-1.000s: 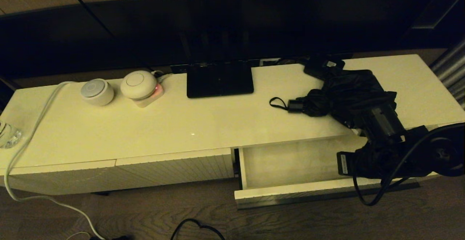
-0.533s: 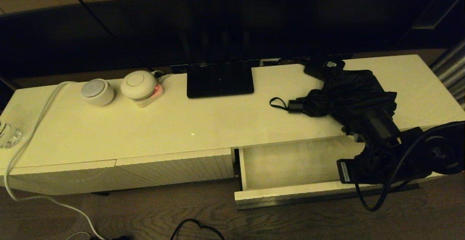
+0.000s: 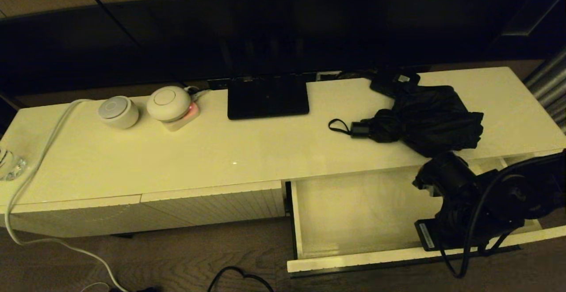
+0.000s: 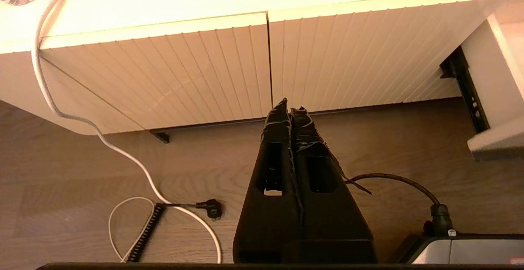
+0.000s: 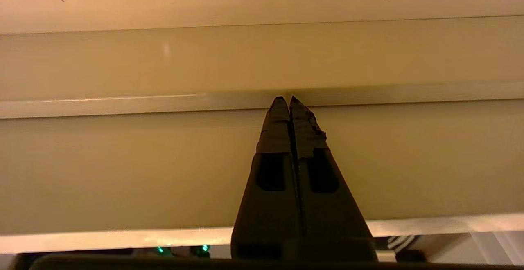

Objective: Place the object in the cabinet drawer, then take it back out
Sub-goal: Open the drawer

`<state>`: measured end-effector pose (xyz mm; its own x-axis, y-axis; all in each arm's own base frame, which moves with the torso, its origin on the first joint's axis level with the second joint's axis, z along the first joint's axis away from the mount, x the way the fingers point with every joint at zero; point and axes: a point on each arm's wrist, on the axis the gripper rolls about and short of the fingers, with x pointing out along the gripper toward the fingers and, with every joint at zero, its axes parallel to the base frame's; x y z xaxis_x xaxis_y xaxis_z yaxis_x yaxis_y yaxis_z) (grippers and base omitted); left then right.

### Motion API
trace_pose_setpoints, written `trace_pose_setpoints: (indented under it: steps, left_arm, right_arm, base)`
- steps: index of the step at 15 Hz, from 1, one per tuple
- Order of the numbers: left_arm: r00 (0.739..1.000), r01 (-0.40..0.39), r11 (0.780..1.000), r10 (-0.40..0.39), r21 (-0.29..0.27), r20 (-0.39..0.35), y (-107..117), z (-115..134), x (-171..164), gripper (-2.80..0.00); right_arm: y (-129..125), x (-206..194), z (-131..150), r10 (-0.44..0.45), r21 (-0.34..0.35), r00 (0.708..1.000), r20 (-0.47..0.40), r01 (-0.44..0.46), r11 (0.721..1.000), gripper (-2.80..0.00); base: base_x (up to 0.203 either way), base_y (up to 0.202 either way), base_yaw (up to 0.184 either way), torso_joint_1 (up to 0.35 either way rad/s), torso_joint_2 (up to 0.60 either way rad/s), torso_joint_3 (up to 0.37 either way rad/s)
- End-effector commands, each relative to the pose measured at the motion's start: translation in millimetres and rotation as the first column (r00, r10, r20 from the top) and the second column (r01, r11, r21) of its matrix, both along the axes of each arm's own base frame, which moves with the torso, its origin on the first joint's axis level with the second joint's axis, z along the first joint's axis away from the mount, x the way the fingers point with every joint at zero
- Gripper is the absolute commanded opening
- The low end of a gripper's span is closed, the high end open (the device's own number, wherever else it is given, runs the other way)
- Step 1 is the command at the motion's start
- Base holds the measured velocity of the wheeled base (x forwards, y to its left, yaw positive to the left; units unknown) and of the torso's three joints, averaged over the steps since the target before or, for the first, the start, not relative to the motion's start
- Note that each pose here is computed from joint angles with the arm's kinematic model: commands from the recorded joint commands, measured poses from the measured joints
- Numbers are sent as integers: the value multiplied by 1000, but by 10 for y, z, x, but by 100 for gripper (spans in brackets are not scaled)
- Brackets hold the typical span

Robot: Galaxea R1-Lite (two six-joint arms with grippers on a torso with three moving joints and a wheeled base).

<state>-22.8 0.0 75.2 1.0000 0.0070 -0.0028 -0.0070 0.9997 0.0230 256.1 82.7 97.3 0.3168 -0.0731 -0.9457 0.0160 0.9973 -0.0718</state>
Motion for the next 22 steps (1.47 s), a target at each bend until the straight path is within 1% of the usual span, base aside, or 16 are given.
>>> trace_pose_setpoints:
  steps: [1,2,4,6,8,10,13,15,17,18,20,21,22]
  left_arm:
    - [1000,-1,1000,1,0,-3,0,-9,2,-280]
    - [1000,-1,1000,1,0,-3,0,-9,2,-280]
    - [1000,-1,1000,1,0,-3,0,-9,2,-280]
    - [1000,-1,1000,1,0,-3,0,-9,2,-280]
    - [1000,-1,1000,1,0,-3,0,-9,2,-280]
    - [1000,-1,1000,1,0,-3,0,-9,2,-280]
    - [1000,-1,1000,1,0,-3,0,-9,2,-280]
    - [1000,-1,1000,1,0,-3,0,-9,2,-280]
    - [1000,-1,1000,1,0,-3,0,-9,2,-280]
    - [1000,-1,1000,1,0,-3,0,-9,2,-280]
    - [1000,-1,1000,1,0,-3,0,-9,2,-280]
    - [1000,-1,1000,1,0,-3,0,-9,2,-280]
    - [1000,-1,1000,1,0,-3,0,-9,2,-280]
  right_arm:
    - [8,-62,-141,12,-16,997,-78,-14,1000,-280]
    - [-2,-95,-158,19,-15,995,-97,-21,1000,-280]
    - [26,-144,-185,44,8,991,-123,-44,999,-280]
    - [25,-201,-209,57,26,983,-174,-54,998,-280]
    - [8,-264,-246,67,23,974,-217,-63,998,-280]
    - [-2,-294,-250,103,19,969,-225,-101,995,-280]
    - [-21,-308,-214,101,14,975,-198,-101,995,-280]
    - [-28,-252,-160,90,24,986,-141,-87,996,-280]
    - [-47,-238,29,79,53,997,-17,-78,996,-280]
    - [-62,-263,155,78,62,996,47,-80,995,-280]
    - [-105,-372,459,82,68,980,183,-96,993,-280]
    - [-137,-454,583,112,48,965,239,-127,991,-280]
    - [-178,-564,686,170,1,944,284,-178,984,-280]
  base:
    - [0,0,0,0,0,0]
    - [0,0,0,0,0,0]
    - [0,0,0,0,0,0]
    - [0,0,0,0,0,0]
    - [0,0,0,0,0,0]
    - [0,0,0,0,0,0]
    - [0,0,0,0,0,0]
    - [0,0,0,0,0,0]
    - [0,0,0,0,0,0]
    - [0,0,0,0,0,0]
    - [0,0,0,0,0,0]
    - [0,0,0,0,0,0]
    - [0,0,0,0,0,0]
